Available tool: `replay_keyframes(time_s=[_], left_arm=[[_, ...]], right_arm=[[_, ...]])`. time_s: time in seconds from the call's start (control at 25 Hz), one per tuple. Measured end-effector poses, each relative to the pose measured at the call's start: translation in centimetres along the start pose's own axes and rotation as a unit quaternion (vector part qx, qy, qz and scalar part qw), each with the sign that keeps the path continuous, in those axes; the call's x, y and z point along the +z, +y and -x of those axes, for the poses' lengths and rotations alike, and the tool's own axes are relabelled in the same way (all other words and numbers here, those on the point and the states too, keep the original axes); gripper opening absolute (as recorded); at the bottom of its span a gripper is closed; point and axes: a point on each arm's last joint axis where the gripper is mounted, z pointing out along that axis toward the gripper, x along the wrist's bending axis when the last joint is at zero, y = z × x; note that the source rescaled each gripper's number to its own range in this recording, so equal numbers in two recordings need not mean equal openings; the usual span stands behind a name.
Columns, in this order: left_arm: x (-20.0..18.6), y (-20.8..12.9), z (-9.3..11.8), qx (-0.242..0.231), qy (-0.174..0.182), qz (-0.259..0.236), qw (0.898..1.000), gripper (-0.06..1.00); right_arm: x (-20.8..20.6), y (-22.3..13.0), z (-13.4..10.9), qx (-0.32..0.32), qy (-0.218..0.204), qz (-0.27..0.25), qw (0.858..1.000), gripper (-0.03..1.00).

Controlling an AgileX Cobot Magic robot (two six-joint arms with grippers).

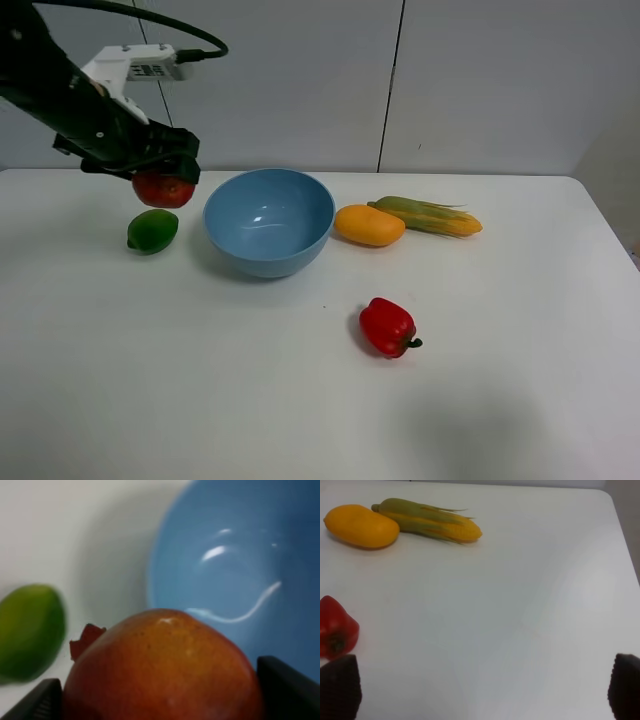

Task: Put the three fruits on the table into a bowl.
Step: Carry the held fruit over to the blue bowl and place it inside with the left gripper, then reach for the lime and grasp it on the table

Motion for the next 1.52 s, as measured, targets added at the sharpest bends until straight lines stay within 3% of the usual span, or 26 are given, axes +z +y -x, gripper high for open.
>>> replay_keyframes(time_s=[0.36,0.52,0.72,0.84,0.88,1.0,1.12,1.32,1.52], left_arm=[[8.1,1.0,7.0,0.073,-0.04,-0.045,0.996,0.17],[10.8,0.5,7.5,0.077,-0.041,-0.044,0.995,0.17],[11.4,0.8,7.6,0.081,-0.043,-0.021,0.996,0.19],[11.4,1.1,7.6,0.08,-0.045,-0.007,0.996,0.76],[11.4,1.1,7.7,0.08,-0.045,-0.006,0.996,0.86],[11.0,1.3,7.7,0.08,-0.046,0.003,0.996,0.97],[9.4,2.0,7.9,0.08,-0.051,0.025,0.995,0.98],[5.5,4.1,5.6,0.082,-0.029,0.071,0.994,0.98],[3.0,4.6,-0.4,0.085,0.057,0.032,0.994,0.98]], right_arm=[[0.0,0.0,0.0,0.0,0.0,0.0,1.0,1.0],[0.0,0.0,0.0,0.0,0.0,0.0,1.0,1.0],[0.0,0.0,0.0,0.0,0.0,0.0,1.0,1.0],[0.0,0.0,0.0,0.0,0.0,0.0,1.0,1.0],[0.0,0.0,0.0,0.0,0.0,0.0,1.0,1.0],[0.0,0.0,0.0,0.0,0.0,0.0,1.0,1.0],[0.0,0.0,0.0,0.0,0.0,0.0,1.0,1.0],[0.0,0.0,0.0,0.0,0.0,0.0,1.0,1.0],[0.0,0.0,0.0,0.0,0.0,0.0,1.0,1.0]])
